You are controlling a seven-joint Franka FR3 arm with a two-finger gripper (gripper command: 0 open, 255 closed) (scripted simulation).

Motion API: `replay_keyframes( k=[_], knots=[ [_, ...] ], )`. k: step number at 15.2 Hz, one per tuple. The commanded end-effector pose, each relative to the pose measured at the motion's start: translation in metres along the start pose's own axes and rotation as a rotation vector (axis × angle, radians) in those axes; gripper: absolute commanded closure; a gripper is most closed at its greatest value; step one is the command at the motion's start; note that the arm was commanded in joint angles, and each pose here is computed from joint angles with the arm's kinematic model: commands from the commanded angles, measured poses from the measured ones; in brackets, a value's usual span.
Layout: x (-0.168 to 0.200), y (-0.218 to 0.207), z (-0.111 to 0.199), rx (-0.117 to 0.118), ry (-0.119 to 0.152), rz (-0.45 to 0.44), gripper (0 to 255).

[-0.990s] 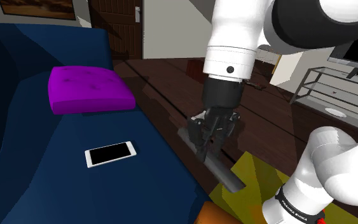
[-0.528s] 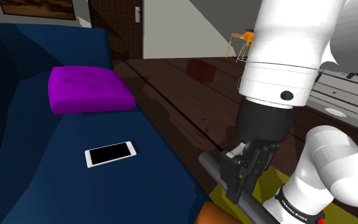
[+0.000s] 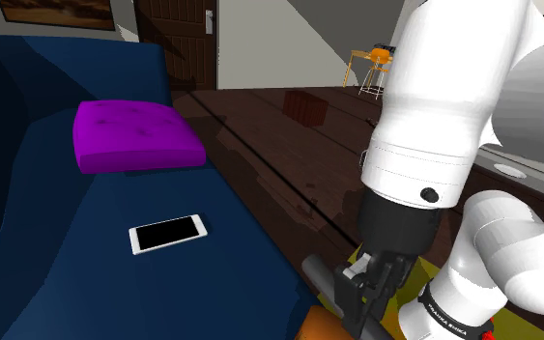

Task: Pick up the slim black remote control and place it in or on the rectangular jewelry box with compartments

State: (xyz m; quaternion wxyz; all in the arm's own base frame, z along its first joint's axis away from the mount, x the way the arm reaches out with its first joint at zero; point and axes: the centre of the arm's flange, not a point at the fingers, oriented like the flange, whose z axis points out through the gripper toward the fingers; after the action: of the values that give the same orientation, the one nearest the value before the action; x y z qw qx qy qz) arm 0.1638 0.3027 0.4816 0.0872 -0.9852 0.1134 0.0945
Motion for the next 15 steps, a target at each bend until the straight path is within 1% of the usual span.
replay_keyframes(
  k=[1,3,11,12,15],
  knots=[
    [0.0011,0.0022,0.0102,0.001,0.001,0.0,255],
    [0.0031,0.0036,0.0193,0.001,0.001,0.0,255],
    [0.0031,0.0036,0.0193,0.001,0.001,0.0,255],
    [0.0031,0.0036,0.0193,0.001,0.001,0.0,0],
    [0.0031,0.0036,0.0193,0.001,0.001,0.0,0]
  ],
)
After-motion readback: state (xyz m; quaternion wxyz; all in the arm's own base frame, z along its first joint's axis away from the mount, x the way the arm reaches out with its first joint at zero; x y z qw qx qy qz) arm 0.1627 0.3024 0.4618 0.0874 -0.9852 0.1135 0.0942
